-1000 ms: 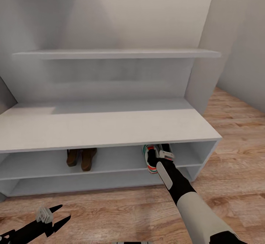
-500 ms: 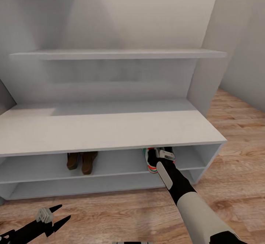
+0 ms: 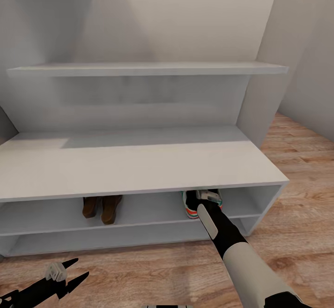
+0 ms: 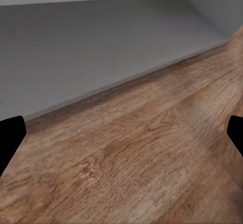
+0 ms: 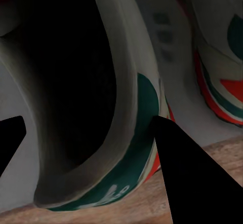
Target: Pick up the two gym shoes and the two sandals from the corridor floor and place them onto the hallstand (shoe rack) in the corridor, making sure they are on the rack and not on the floor. Arrange them so the two gym shoes are next to each other and the two sandals are next to each other.
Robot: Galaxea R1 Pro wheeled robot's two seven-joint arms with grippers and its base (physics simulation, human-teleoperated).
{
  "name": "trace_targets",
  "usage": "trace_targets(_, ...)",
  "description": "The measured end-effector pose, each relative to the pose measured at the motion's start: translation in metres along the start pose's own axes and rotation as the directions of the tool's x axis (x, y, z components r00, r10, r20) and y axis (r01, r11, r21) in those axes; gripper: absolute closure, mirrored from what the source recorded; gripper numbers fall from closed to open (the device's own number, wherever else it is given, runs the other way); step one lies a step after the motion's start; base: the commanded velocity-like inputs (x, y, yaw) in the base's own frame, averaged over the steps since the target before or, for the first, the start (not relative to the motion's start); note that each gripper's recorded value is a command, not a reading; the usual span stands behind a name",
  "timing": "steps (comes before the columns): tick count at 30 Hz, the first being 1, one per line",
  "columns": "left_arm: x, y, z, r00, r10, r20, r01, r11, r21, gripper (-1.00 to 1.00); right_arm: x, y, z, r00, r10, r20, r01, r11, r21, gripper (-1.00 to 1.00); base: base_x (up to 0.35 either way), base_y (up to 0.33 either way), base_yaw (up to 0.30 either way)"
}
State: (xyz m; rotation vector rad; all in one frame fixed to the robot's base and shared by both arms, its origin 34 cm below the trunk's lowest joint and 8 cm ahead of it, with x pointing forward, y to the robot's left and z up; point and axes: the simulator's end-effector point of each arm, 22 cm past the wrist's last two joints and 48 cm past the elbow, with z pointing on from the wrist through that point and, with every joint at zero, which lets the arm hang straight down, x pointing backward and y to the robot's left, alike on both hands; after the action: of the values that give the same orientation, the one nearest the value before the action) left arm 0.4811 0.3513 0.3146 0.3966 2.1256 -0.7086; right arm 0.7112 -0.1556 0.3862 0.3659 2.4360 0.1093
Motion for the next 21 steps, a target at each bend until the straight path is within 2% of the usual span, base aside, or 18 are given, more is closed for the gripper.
trace_targets(21, 0.0000, 0.0001, 0.0000, 1.000, 0.000, 0.000, 0.000, 1.000, 0.000, -1.00, -0.0003, -0.0008, 0.0001, 1.000, 0.002, 0.000, -0.002, 1.000, 0.000, 1.00, 0.035, 0.000, 0.000)
